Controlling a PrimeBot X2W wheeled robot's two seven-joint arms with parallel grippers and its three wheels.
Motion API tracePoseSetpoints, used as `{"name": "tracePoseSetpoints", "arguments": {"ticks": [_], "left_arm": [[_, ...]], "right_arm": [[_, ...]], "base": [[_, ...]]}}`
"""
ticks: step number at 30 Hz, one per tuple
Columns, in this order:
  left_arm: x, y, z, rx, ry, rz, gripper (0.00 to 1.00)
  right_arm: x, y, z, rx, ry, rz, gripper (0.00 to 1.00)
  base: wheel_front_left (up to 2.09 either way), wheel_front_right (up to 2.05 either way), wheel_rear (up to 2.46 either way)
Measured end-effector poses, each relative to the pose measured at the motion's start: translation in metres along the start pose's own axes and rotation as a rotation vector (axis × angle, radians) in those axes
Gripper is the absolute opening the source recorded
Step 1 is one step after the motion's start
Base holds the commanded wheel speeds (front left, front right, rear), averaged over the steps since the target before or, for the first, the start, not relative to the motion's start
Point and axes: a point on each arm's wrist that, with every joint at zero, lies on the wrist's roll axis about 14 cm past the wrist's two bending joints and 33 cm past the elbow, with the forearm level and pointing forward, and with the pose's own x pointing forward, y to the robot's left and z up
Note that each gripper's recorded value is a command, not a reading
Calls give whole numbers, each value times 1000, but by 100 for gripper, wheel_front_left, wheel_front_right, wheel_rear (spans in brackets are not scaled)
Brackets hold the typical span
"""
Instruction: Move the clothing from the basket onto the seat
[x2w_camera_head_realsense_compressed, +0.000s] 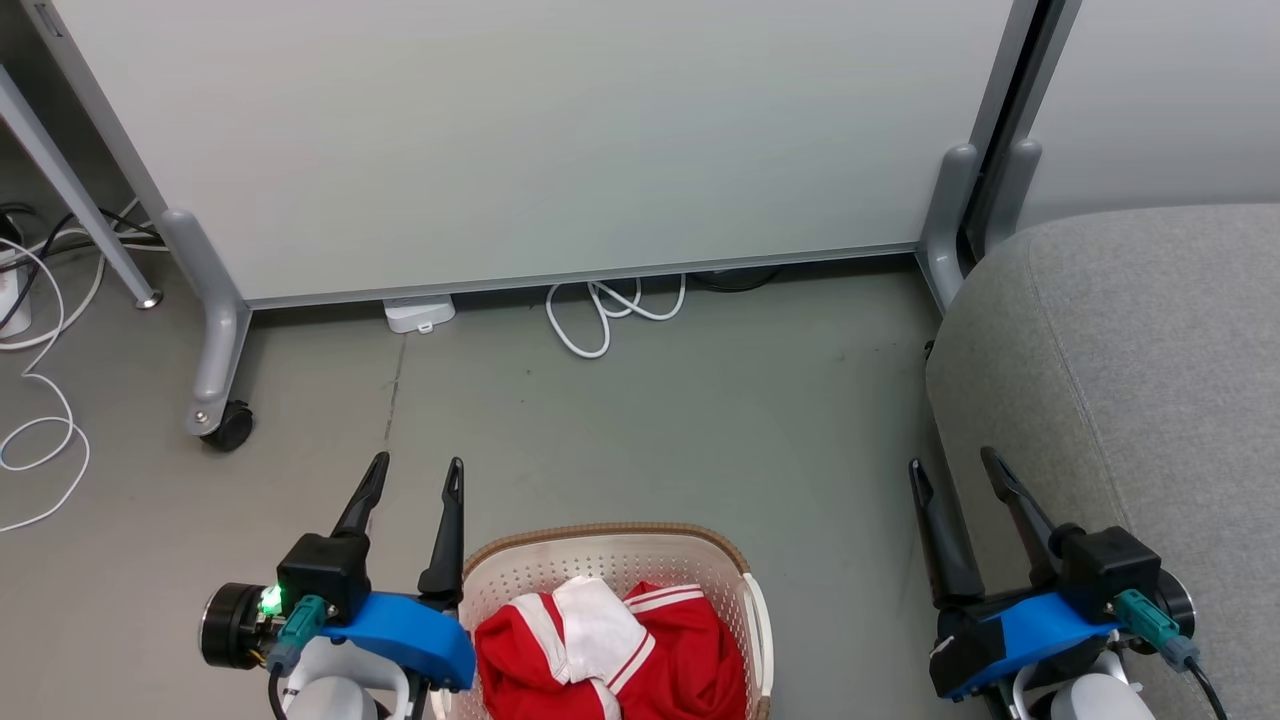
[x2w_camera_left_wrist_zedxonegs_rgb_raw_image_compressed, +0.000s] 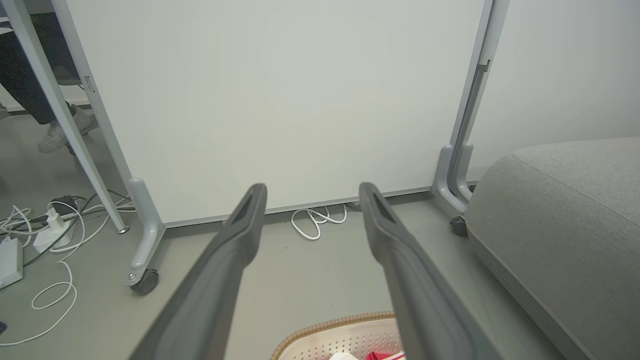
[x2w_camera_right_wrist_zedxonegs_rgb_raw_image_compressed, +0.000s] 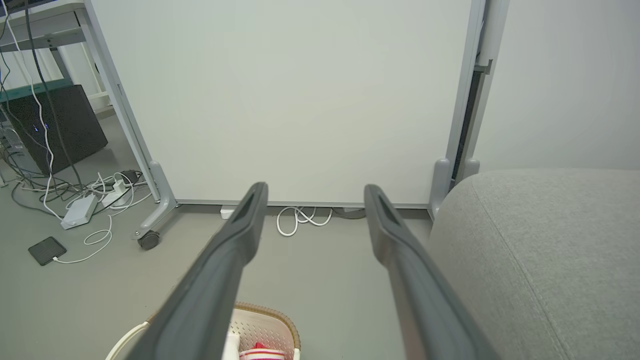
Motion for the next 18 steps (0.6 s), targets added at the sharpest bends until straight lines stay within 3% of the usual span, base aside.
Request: {"name": "tracePoseSetpoints", "arguments": {"ticks": [11,18], "left_arm": [[14,-6,-6,15,25,-28,100],[40,-26,-26,49,94,-135,100]], "right_arm": [[7,-2,-2,-5,5,-2,100],[20,-9,-7,-13,12,-11,100]], "base": [[0,0,0],[0,0,0]]}}
